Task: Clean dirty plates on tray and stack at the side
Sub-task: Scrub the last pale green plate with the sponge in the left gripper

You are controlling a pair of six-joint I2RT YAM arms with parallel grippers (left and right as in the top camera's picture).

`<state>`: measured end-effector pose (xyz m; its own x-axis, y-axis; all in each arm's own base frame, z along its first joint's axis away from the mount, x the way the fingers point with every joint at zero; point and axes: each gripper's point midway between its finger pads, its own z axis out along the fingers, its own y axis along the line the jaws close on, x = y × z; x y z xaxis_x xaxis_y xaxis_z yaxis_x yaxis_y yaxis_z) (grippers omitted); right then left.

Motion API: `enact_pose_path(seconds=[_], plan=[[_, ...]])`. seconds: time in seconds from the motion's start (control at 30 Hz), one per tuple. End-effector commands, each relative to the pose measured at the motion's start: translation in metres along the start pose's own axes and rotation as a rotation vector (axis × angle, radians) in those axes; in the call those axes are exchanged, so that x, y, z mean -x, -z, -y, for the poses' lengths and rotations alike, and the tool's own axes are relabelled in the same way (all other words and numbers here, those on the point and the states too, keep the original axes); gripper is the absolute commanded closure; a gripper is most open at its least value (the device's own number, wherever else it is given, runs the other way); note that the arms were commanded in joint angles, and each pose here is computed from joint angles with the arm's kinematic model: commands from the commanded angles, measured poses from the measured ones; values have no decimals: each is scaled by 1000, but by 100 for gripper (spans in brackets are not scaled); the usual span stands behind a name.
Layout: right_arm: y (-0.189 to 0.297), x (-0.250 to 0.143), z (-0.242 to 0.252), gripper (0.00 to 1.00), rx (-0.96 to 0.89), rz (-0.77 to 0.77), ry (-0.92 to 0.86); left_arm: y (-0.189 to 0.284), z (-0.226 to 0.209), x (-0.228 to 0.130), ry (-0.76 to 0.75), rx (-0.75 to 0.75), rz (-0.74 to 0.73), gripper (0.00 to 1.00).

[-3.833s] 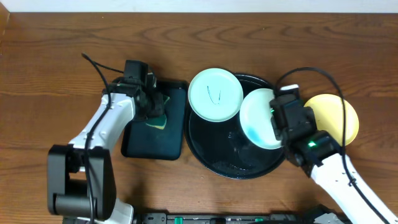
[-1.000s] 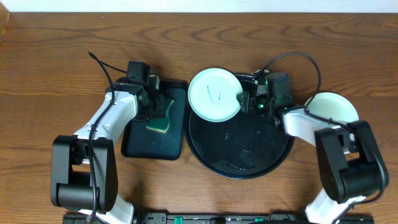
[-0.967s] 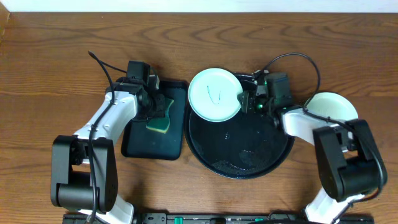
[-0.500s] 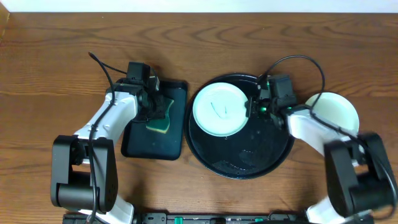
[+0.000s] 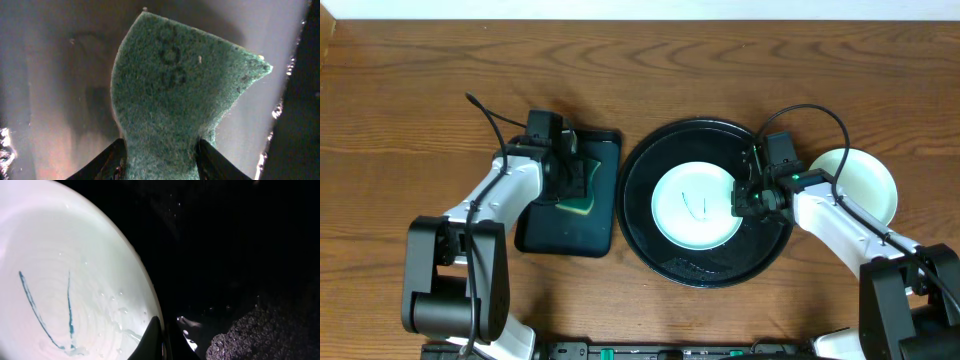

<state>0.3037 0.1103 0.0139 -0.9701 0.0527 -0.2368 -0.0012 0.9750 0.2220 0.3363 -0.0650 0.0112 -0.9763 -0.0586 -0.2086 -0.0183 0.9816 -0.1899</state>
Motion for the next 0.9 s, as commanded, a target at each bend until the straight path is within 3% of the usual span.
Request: enact_pose_path(seconds=[0.0, 0.03, 0.1, 0.13, 0.57, 0.8, 0.87], plan=[[-3, -2, 1, 99, -12, -7, 19, -15, 1, -24, -18, -3, -42, 57], [-3, -2, 1, 99, -12, -7, 20, -18, 1, -27, -23, -4, -41, 63], [-3, -3, 0, 99, -11, -11, 20, -20, 2, -30, -26, -3, -44, 88], [-3, -3, 0, 99, -8, -13, 21, -19, 2, -29, -26, -5, -41, 93], [-3, -4, -1, 99, -5, -14, 23, 68, 27, 20, -52, -58, 180, 93], [-3, -4, -1, 99, -6, -15, 23, 78, 27, 22, -55, -50, 209, 92], [-3, -4, -1, 99, -6, -14, 23, 82, 16, 30, -52, 18, 251, 93]])
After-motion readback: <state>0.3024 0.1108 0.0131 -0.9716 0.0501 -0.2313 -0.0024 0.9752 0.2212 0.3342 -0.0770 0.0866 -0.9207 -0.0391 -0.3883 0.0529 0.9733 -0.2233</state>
